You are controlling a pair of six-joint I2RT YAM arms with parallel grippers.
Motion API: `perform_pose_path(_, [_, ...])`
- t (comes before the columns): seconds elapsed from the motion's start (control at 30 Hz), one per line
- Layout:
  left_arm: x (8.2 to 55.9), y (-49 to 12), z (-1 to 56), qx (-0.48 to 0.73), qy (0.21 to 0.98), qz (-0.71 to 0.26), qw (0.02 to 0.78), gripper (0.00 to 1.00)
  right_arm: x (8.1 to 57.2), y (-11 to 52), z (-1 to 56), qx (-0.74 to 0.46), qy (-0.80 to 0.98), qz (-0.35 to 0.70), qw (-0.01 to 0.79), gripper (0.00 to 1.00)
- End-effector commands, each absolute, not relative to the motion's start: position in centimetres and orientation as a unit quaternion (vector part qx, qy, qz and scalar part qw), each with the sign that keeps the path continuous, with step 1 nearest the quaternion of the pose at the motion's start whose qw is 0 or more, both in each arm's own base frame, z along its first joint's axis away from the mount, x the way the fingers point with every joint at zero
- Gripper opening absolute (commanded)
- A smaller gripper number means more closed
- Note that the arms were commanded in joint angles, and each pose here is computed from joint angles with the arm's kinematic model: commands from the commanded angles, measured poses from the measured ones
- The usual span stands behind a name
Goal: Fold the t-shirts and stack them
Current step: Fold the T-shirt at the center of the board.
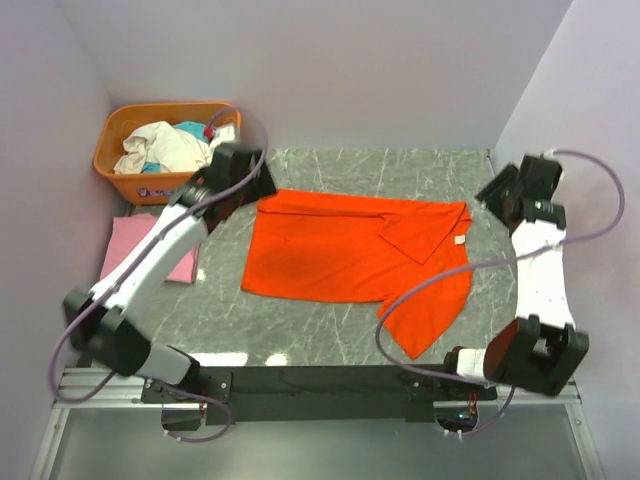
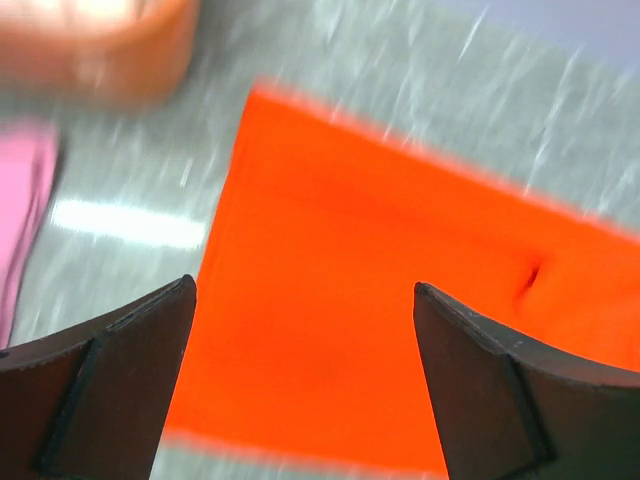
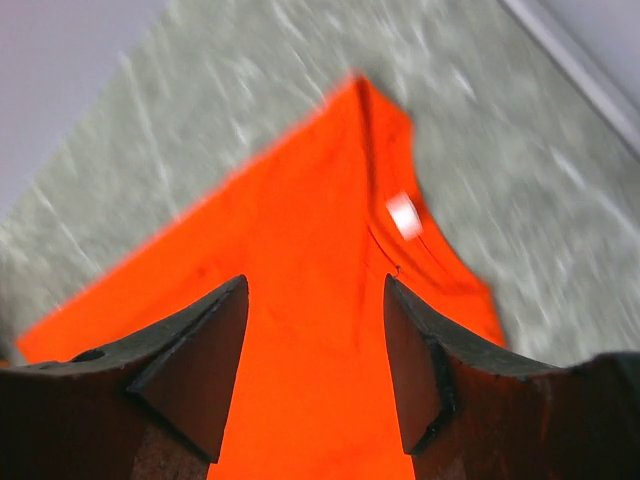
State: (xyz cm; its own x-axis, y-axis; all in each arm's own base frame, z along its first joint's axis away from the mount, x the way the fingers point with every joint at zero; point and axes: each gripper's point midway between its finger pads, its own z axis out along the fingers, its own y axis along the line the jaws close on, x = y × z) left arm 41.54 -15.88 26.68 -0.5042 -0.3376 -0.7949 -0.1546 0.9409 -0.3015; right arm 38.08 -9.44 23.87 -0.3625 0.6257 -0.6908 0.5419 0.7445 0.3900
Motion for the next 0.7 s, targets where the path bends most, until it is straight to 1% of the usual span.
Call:
perform_pose_path(0.0, [34.3, -13.5, 18.5, -0.174, 0.916, -0.051, 0.358, 0.95, 32.2, -8.9, 18.9, 0.378, 0.853, 0.012, 0.360, 0.64])
perform_pose_path(0.03, [31.7, -12.8, 16.7, -0.171, 0.925, -0.053, 0.336, 0.95, 30.9, -8.5, 18.6, 0.376, 0.854, 0.014, 0.359, 0.64])
perform_pose_path(0.1, [29.4, -12.6, 15.1, -0.181, 0.928, -0.066, 0.318, 0.95, 29.4, -7.8, 18.1, 0.372, 0.860, 0.018, 0.348, 0.64])
perform_pose_path(0.13, [27.1, -12.2, 13.4, -0.179, 0.934, -0.072, 0.300, 0.95, 28.5, -7.4, 17.7, 0.367, 0.863, 0.018, 0.347, 0.65])
perform_pose_path(0.23, [24.1, -11.5, 10.4, -0.193, 0.940, -0.077, 0.271, 0.94, 26.7, -5.8, 16.8, 0.356, 0.871, 0.045, 0.335, 0.65])
perform_pose_path(0.3, [23.3, -11.6, 9.4, -0.201, 0.941, -0.084, 0.259, 0.92, 25.8, -5.4, 16.1, 0.355, 0.873, 0.048, 0.330, 0.65])
perform_pose_path(0.33, [22.6, -11.4, 8.2, -0.203, 0.944, -0.078, 0.247, 0.92, 25.0, -4.8, 15.2, 0.356, 0.875, 0.055, 0.323, 0.67])
perform_pose_path(0.4, [22.8, -11.3, 7.4, -0.212, 0.942, -0.077, 0.247, 0.89, 24.5, -4.4, 14.4, 0.359, 0.874, 0.061, 0.322, 0.68])
perform_pose_path(0.43, [22.6, -11.2, 6.6, -0.214, 0.945, -0.069, 0.237, 0.88, 23.9, -4.2, 13.5, 0.362, 0.874, 0.062, 0.317, 0.73])
perform_pose_path(0.47, [22.7, -11.3, 6.3, -0.216, 0.945, -0.066, 0.235, 0.87, 23.8, -4.1, 13.3, 0.362, 0.874, 0.063, 0.317, 0.73])
perform_pose_path(0.57, [23.4, -11.3, 5.5, -0.229, 0.944, -0.053, 0.232, 0.83, 23.3, -4.3, 13.1, 0.368, 0.874, 0.055, 0.313, 0.69])
perform_pose_path(0.67, [24.2, -10.9, 5.1, -0.250, 0.936, -0.040, 0.245, 0.80, 23.0, -4.2, 12.6, 0.371, 0.874, 0.054, 0.308, 0.68])
